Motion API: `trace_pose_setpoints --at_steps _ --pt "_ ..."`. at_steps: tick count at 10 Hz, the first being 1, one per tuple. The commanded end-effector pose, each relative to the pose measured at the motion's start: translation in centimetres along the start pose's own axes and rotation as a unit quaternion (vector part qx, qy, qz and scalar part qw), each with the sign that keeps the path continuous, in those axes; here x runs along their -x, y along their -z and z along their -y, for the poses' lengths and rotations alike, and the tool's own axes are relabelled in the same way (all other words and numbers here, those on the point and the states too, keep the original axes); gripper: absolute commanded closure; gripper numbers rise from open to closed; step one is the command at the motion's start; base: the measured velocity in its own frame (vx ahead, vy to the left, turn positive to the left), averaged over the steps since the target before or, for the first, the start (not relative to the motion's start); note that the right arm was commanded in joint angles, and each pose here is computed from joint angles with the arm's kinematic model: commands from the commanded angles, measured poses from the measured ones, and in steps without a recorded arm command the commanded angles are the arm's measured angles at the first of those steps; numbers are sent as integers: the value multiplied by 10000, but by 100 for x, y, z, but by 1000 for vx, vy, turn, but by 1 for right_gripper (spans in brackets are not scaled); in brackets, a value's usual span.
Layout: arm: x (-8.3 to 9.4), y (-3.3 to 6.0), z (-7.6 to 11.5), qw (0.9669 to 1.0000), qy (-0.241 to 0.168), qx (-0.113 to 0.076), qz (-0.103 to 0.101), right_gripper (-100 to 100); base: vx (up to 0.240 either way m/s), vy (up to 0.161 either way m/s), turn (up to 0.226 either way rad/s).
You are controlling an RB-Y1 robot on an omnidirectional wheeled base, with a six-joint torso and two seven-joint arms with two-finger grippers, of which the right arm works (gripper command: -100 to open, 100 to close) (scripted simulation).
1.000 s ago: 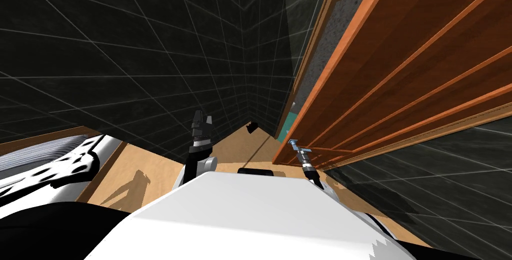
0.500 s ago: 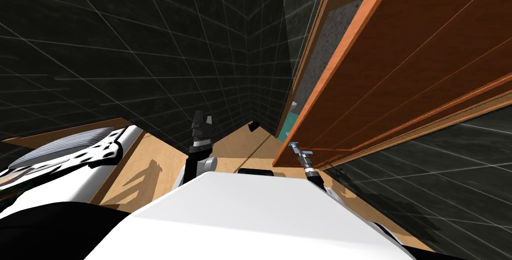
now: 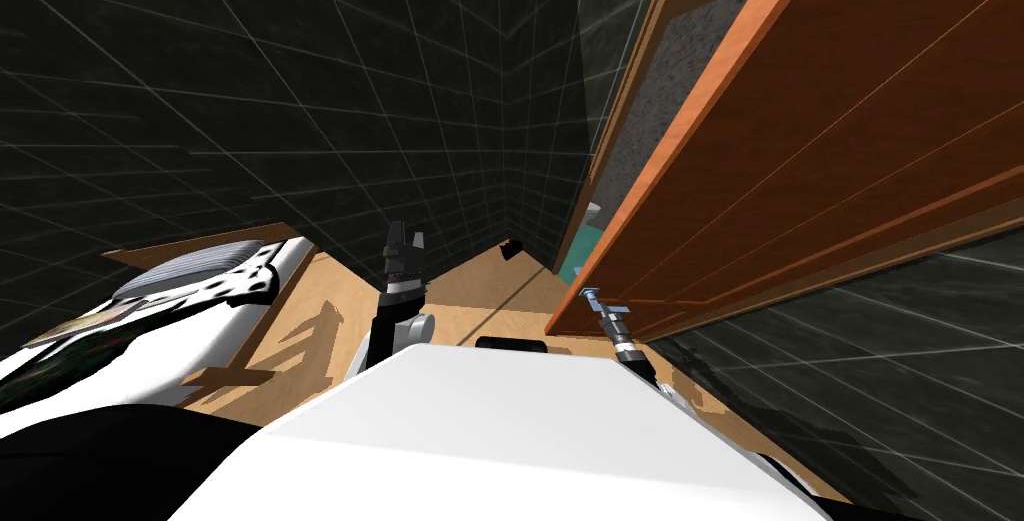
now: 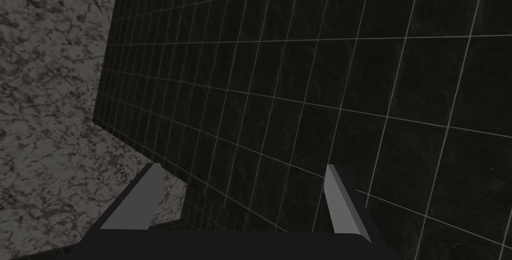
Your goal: Pull the door open
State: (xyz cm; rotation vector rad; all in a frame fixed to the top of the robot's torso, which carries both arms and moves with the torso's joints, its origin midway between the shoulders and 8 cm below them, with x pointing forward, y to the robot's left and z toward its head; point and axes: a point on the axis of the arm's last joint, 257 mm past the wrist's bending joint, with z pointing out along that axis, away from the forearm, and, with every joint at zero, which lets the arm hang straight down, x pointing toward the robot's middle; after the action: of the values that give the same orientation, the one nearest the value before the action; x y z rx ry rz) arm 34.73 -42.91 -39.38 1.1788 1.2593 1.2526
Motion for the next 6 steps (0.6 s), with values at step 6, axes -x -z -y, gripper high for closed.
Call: trace_pose_setpoints --at_steps 6 --pt "34 296 0 9999 -7 15 -111 100 -139 -56 121"
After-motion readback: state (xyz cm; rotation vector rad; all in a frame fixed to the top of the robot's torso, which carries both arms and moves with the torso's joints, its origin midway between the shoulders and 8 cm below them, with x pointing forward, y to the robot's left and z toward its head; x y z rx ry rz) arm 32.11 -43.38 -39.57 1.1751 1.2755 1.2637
